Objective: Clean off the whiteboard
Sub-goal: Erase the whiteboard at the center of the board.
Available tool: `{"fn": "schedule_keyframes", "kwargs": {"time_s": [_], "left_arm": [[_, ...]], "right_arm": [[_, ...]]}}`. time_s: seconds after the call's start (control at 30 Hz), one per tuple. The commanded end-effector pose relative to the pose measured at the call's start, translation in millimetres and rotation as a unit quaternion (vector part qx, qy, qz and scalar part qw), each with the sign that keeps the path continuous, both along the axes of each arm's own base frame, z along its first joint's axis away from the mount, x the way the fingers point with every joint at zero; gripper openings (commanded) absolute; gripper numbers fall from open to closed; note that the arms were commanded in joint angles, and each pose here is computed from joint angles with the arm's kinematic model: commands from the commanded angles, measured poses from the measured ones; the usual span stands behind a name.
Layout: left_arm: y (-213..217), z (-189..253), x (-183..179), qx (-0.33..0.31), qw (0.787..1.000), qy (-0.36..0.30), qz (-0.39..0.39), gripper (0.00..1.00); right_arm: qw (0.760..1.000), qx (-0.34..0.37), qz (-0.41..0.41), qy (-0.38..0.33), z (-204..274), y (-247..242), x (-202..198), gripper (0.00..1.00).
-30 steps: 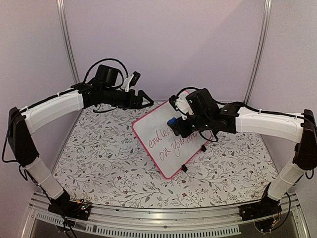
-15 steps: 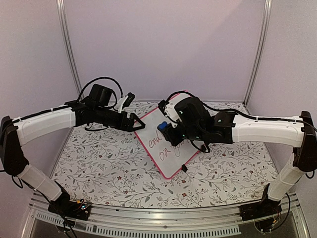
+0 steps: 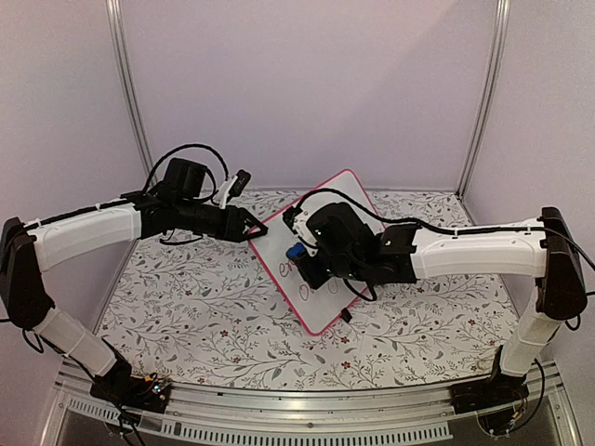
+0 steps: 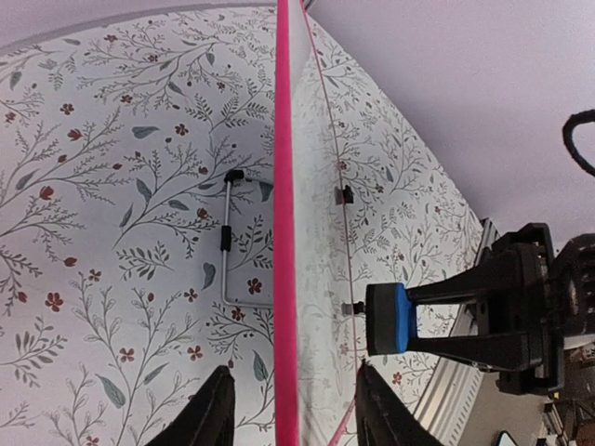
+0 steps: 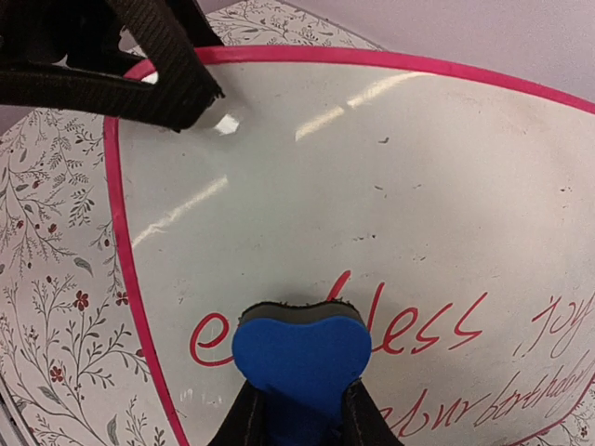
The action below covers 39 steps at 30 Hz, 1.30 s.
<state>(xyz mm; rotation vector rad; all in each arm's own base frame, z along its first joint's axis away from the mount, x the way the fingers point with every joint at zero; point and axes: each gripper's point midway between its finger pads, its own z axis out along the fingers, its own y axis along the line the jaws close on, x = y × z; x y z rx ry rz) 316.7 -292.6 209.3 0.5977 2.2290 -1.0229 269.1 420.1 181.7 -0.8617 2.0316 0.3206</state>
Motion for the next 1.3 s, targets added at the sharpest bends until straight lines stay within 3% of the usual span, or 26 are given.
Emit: {"fn": "schedule_keyframes", "kwargs": {"time_s": [0.0,0.3,0.8,1.27], "left_arm": [[0,2,1,-0.016,1.0,-0.004,-0.006,0.39],[2,2,3,-0.021,1.0,0.002,-0.004,0.2],[2,3,4,-0.026,1.0,0.003,-0.003,0.0],[2,4,3,-0.028,1.0,0.005,-0.003,0.0]], "right_arm": [[1.0,0.02,-0.002,-0.018,10,16,3,0.0],[0.999,0.024,0.023,-0.024,10,29,-7,0.0],[0.999,-0.001,0.045,-0.012,-14,45,-16,0.0],[0.999,-0.026,0.037,0.002,-33,34,-19,0.0]]}}
